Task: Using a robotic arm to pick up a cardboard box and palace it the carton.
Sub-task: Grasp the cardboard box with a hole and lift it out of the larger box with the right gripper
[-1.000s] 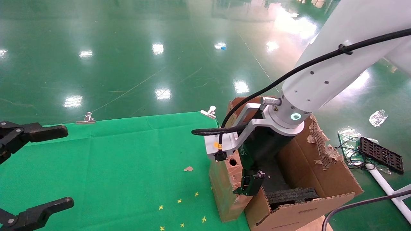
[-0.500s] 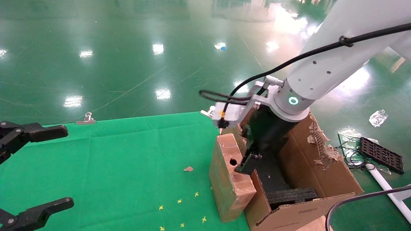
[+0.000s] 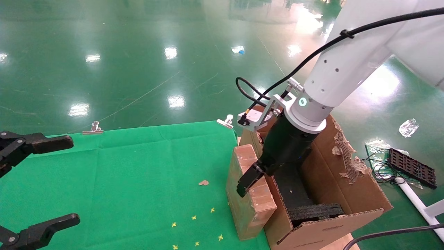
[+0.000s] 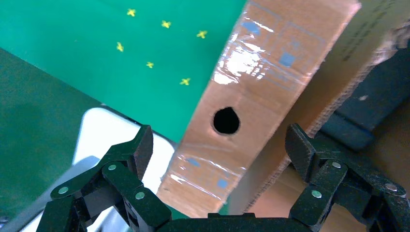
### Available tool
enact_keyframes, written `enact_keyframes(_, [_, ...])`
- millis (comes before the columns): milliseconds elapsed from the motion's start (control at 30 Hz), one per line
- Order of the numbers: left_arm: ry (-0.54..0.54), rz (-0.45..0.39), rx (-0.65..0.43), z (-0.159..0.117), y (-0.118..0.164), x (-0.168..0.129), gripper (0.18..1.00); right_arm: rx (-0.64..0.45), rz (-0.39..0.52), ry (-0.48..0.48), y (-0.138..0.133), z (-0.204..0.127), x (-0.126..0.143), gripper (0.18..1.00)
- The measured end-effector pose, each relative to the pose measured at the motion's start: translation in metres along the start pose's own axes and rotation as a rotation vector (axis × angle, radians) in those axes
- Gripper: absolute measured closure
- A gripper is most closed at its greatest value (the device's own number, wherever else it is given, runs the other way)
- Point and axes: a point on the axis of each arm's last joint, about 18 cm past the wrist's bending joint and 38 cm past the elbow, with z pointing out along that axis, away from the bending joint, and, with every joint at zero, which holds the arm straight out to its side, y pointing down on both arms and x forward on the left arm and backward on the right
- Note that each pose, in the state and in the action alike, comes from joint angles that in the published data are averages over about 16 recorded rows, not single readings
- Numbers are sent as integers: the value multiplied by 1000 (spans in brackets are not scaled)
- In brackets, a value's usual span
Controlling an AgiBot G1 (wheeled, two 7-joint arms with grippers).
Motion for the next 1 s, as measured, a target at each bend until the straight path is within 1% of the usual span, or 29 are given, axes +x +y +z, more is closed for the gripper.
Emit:
enact_keyframes(233, [0,0,0,0,0,0,184,-22,56,-3,-6,12,4,178])
enact_keyframes(433, [0,0,0,0,0,0,184,-40,73,17,-9,20,6,185])
enact_keyframes(633, [0,0,0,0,0,0,189,-57,81,34,-10,27,7,214])
enact_keyframes(833, [0,0,0,0,0,0,213,-70,85,38,-10,32,7,273])
enact_keyframes(1000, [0,0,0,0,0,0,258,-76,87,37,-9,35,7,356])
